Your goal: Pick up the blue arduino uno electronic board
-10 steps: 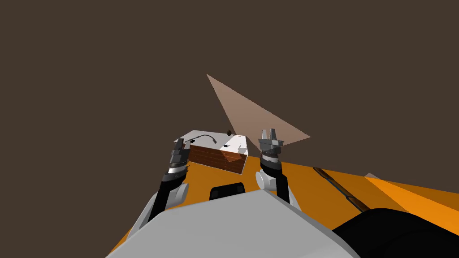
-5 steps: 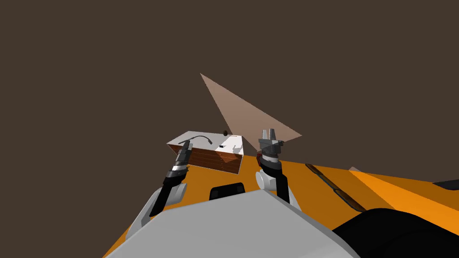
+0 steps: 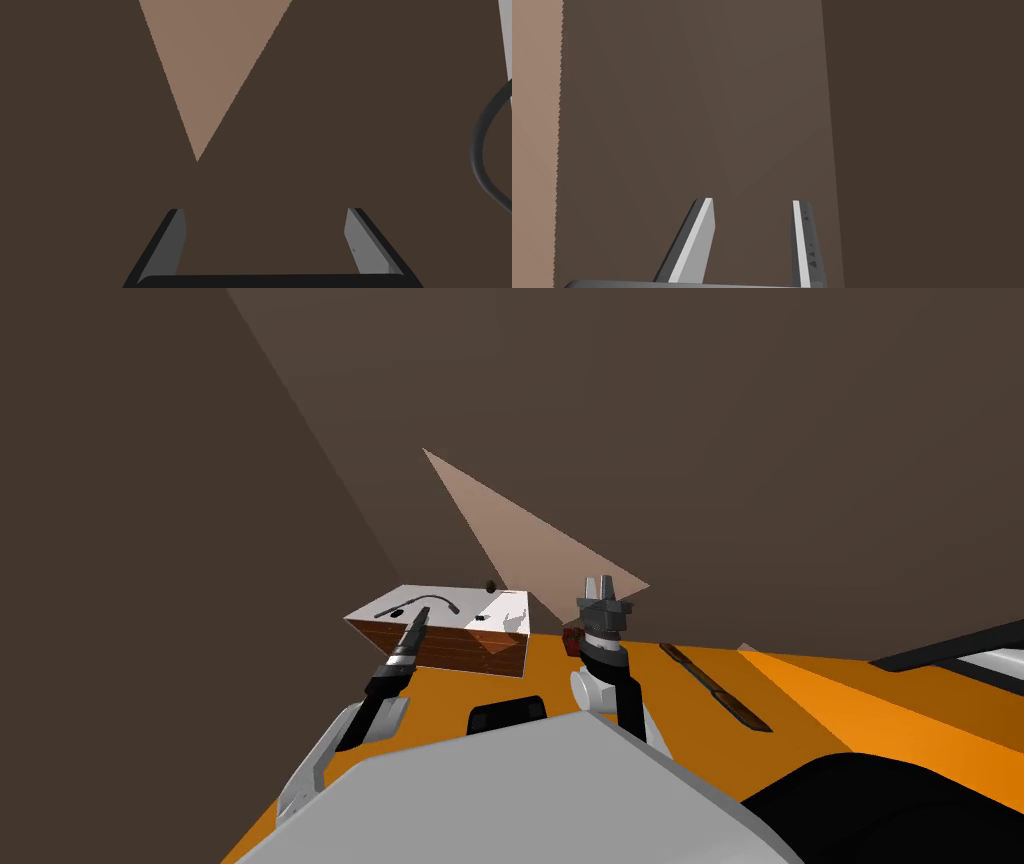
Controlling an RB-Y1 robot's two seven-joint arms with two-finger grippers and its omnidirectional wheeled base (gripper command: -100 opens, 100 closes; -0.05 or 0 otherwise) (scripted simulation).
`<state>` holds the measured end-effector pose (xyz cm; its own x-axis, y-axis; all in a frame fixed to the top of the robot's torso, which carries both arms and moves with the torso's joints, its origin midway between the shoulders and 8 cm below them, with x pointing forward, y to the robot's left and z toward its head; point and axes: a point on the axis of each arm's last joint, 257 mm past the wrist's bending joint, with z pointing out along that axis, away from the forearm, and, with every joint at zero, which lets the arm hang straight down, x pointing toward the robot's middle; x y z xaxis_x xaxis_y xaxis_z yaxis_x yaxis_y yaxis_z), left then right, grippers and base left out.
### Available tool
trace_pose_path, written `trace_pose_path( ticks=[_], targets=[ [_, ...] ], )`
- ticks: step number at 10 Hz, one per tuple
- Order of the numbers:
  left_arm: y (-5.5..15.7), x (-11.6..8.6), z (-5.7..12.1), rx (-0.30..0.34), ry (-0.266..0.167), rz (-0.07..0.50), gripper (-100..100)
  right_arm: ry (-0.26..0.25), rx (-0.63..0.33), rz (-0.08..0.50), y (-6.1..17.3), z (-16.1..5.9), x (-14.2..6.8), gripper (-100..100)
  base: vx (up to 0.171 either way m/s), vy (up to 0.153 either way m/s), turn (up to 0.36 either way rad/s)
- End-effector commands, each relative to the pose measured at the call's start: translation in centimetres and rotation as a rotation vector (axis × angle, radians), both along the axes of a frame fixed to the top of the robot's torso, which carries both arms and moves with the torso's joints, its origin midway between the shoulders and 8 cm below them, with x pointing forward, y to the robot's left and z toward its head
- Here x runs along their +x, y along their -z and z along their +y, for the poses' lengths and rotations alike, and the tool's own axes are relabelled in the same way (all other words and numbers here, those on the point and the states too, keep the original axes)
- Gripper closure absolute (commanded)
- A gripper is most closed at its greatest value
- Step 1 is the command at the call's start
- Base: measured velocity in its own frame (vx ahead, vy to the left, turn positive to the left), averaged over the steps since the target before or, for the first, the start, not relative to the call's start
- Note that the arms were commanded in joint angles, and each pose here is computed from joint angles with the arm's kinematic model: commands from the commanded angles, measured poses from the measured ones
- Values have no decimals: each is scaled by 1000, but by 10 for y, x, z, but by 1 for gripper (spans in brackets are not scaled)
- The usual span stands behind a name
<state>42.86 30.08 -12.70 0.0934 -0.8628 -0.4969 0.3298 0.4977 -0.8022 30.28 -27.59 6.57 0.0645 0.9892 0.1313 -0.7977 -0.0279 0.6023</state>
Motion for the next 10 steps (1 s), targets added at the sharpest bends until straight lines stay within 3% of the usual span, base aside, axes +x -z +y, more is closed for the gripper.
trace_pose_path(
  ticks=[1, 2, 4, 5, 8, 9, 10],
  targets=[
    [24, 9, 12, 43, -26, 68, -100, 0, 0, 0, 0, 0, 0, 0, 24, -128, -136],
    [27, 10, 14, 43, -28, 74, -100, 0, 0, 0, 0, 0, 0, 0, 19, -80, -58],
    [55, 18, 32, 93, -61, 158, -100, 0, 0, 0, 0, 0, 0, 0, 9, -83, -158],
    [60, 18, 34, 93, -64, 168, -100, 0, 0, 0, 0, 0, 0, 0, 21, -72, -51],
    [108, 25, 68, 170, -121, 309, -100, 0, 0, 0, 0, 0, 0, 0, 33, -102, -180],
    [111, 25, 69, 169, -124, 315, -100, 0, 0, 0, 0, 0, 0, 0, 33, -79, -41],
    [127, 25, 82, 196, -145, 365, -100, 0, 0, 0, 0, 0, 0, 0, 29, -81, -100]
  ],
)
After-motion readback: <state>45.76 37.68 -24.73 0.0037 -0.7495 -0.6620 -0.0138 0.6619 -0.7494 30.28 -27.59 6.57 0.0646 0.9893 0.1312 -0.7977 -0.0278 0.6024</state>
